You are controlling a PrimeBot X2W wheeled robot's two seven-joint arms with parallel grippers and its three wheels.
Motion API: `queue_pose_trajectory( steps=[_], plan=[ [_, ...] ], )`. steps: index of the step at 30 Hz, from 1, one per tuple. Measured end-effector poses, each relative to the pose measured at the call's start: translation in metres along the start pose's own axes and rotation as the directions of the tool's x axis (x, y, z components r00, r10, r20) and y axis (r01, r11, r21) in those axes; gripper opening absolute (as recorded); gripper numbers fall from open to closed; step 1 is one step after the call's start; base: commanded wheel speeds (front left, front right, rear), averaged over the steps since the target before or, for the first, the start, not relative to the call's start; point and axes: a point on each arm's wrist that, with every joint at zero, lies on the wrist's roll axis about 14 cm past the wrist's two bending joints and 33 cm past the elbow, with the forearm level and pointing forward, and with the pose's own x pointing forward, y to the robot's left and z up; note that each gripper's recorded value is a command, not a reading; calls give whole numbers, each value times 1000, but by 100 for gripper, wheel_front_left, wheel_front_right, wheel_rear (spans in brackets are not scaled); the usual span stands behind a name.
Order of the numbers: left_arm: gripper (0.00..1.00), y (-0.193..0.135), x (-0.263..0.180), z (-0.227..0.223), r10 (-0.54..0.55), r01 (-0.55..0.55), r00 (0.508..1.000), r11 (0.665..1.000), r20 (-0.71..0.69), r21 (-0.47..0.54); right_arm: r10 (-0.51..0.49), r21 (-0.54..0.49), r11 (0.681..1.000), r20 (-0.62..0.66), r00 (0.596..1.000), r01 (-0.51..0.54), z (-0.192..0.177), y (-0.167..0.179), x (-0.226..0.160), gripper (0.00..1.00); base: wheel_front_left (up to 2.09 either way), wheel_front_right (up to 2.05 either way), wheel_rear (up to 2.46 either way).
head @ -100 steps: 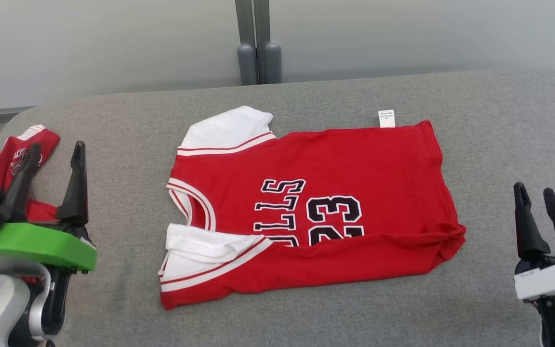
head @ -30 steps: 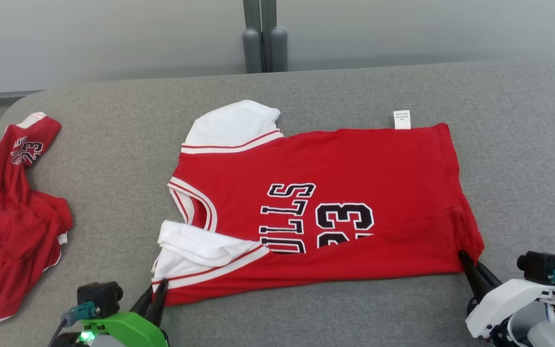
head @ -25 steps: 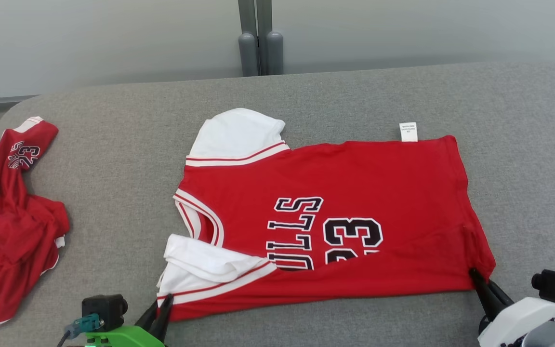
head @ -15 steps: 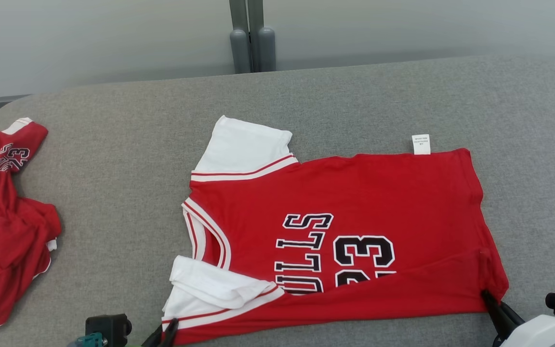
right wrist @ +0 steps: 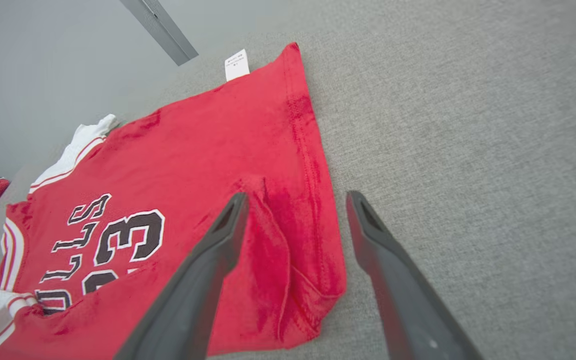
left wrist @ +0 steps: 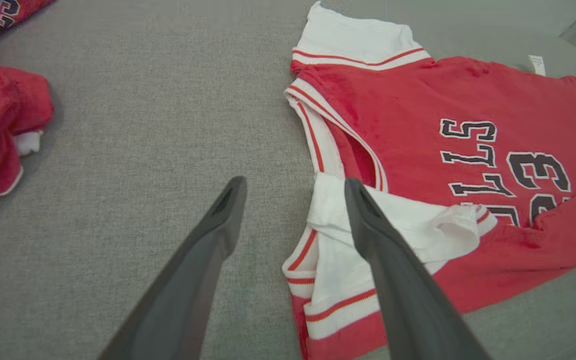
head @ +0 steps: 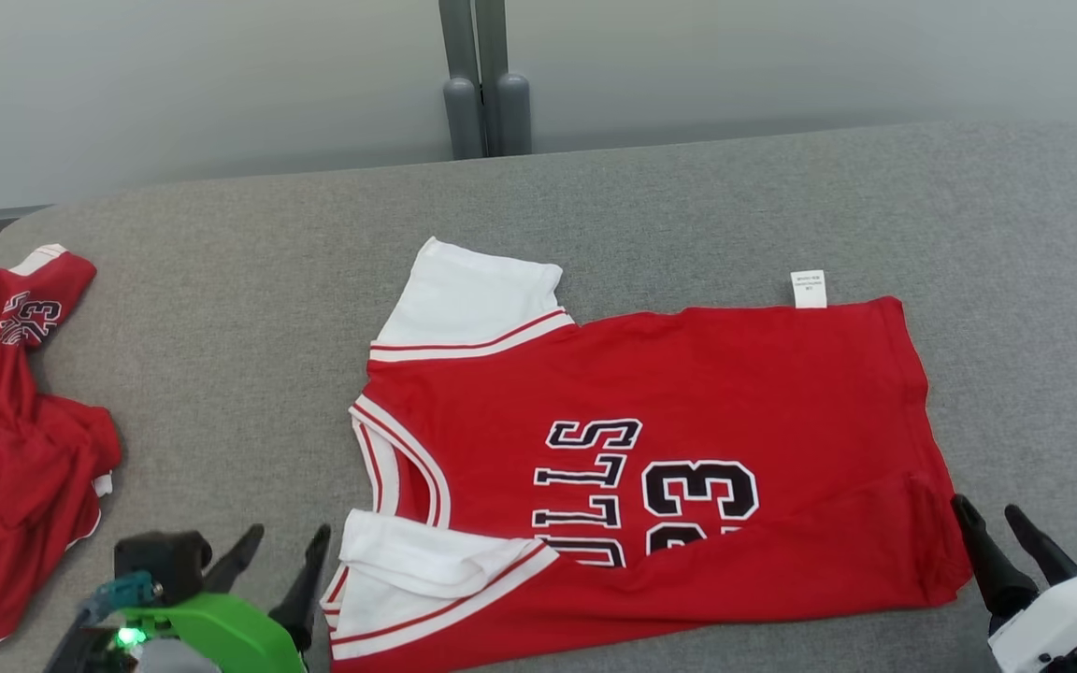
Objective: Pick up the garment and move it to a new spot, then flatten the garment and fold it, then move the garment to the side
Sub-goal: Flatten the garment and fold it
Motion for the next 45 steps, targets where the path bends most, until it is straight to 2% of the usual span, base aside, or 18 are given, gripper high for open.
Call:
queue_pose_trajectory(
  steps=[3,10,18,25,29,35,45],
  plan=[
    [100,-3,13,32,-28,24,997,998,74,52,2,-35,999,45,999,0,17,1,6,100,0,0,0],
    [100,-6,59,84,-113,98,991,979,77,177,-5,-60,998,119,993,13,57,8,51,100,0,0,0],
    [100,-21,130,123,-195,195,981,952,-22,236,-10,-90,996,99,995,19,73,15,114,100,0,0,0],
    [100,-32,185,113,-218,259,960,931,-176,257,-39,-122,992,-12,999,37,55,9,159,100,0,0,0],
    [100,-45,204,100,-250,328,929,899,-272,291,-42,-120,992,-92,995,30,37,9,176,100,0,0,0],
    [100,-43,228,80,-252,378,888,876,-385,298,-43,-107,994,-163,986,25,22,6,192,100,0,0,0],
    [100,-33,260,61,-223,378,858,884,-462,275,-43,-97,995,-178,983,26,17,0,192,100,0,0,0]
  ],
)
